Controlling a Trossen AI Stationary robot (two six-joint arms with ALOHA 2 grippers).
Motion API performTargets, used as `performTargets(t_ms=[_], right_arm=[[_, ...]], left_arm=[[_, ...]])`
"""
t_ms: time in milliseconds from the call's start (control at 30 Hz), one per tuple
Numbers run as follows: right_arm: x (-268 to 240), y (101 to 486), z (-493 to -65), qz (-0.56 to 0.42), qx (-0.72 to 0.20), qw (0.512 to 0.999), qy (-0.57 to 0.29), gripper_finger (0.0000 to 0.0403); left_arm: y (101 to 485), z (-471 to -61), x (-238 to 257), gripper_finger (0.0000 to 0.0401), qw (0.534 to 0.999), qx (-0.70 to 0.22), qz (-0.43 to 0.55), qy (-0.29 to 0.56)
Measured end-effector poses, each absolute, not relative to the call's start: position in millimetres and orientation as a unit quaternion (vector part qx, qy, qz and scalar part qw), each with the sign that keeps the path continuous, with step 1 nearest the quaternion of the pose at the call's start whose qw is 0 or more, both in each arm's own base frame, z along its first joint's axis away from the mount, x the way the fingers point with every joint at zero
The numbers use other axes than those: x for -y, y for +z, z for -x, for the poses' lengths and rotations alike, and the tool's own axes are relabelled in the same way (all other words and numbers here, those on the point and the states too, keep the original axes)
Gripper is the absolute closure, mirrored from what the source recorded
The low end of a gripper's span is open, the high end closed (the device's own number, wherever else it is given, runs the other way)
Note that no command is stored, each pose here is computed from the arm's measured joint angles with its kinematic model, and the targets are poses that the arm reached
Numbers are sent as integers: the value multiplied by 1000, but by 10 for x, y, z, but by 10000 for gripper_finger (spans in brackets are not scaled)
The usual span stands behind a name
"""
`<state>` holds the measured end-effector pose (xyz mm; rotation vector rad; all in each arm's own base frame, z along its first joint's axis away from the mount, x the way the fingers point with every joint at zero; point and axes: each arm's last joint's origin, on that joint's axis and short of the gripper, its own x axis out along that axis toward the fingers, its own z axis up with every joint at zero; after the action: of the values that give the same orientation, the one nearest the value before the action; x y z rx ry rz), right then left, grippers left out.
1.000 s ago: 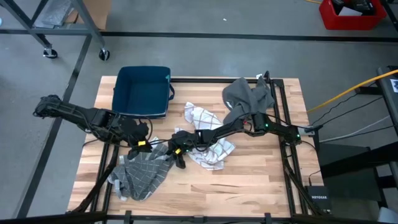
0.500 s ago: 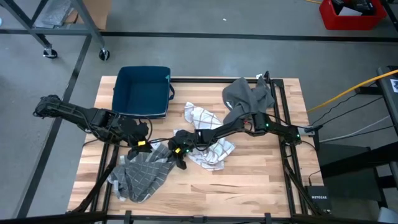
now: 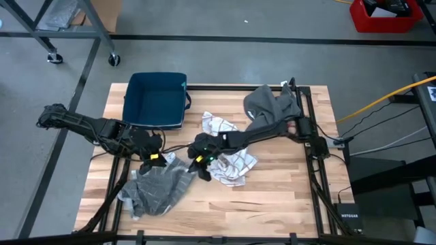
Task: Fold towel
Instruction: Fold the gray patterned towel
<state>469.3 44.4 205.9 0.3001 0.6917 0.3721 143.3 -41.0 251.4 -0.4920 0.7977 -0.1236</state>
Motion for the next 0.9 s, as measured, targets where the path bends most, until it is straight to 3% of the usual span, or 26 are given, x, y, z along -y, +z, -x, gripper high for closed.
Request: performTargets(t_ms=[400, 700, 900], right_arm=[[-307, 3163, -3871, -87, -376, 921, 49, 401], [-243, 3844, -3412, -73, -271, 960, 13, 401], [-202, 4115, -3169, -45, -222, 974, -20, 401]], left_arm=[[2626, -1524, 406, 313, 935, -302, 176, -62], [2775, -1626, 419, 313, 966, -207, 138, -73], [2823, -1661, 373, 313, 981, -163, 102, 7]])
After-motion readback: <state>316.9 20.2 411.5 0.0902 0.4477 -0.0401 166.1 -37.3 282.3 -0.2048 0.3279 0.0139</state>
